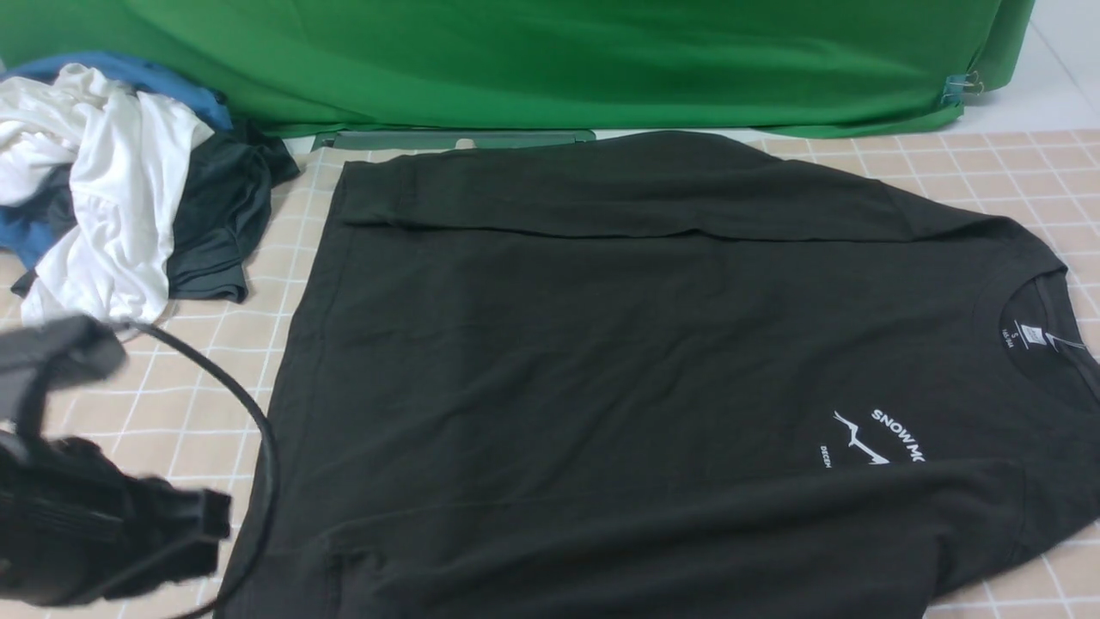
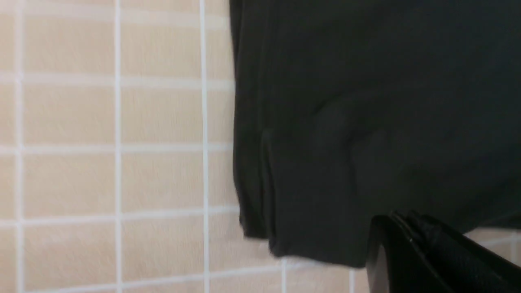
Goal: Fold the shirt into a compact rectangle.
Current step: 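Grasp the left edge of the dark T-shirt lying flat on the table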
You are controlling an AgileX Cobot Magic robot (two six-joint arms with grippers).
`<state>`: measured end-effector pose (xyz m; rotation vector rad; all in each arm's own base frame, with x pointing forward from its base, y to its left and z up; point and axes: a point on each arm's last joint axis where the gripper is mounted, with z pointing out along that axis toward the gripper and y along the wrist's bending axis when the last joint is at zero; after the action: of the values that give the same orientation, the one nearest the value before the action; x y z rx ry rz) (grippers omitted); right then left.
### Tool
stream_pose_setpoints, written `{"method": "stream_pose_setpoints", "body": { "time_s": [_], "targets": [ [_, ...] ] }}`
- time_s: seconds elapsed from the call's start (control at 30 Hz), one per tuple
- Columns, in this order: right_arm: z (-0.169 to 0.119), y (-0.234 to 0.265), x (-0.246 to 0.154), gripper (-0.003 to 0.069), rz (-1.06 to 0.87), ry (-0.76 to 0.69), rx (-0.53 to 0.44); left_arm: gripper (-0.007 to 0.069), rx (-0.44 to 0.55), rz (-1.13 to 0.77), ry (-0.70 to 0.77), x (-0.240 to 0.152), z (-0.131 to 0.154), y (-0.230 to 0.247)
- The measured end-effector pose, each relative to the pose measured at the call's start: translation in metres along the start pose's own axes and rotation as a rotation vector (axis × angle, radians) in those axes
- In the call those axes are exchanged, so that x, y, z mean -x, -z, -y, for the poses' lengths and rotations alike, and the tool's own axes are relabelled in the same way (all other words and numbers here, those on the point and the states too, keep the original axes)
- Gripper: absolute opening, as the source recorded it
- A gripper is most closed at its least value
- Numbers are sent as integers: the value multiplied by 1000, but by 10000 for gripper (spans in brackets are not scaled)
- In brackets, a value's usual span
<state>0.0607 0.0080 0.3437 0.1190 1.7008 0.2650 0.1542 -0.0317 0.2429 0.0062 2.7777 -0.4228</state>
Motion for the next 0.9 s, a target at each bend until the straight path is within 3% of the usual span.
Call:
{"method": "stream_pose_setpoints", "body": {
  "time_s": [0.17, 0.53, 0.67, 0.9],
  "targets": [
    [-9, -33, 26, 39, -296, 151, -9, 22, 6, -34, -69, -2, 7, -17],
    [-9, -67, 23, 39, -441, 143, -1, 28, 20, 31, -206, 2, 17, -21],
    [-10, -67, 23, 39, -439, 133, 5, 84, 48, 35, -254, 6, 14, -26],
    [-10, -67, 23, 39, -440, 132, 6, 284, 107, -70, -279, 17, 4, -64]
  ]
}}
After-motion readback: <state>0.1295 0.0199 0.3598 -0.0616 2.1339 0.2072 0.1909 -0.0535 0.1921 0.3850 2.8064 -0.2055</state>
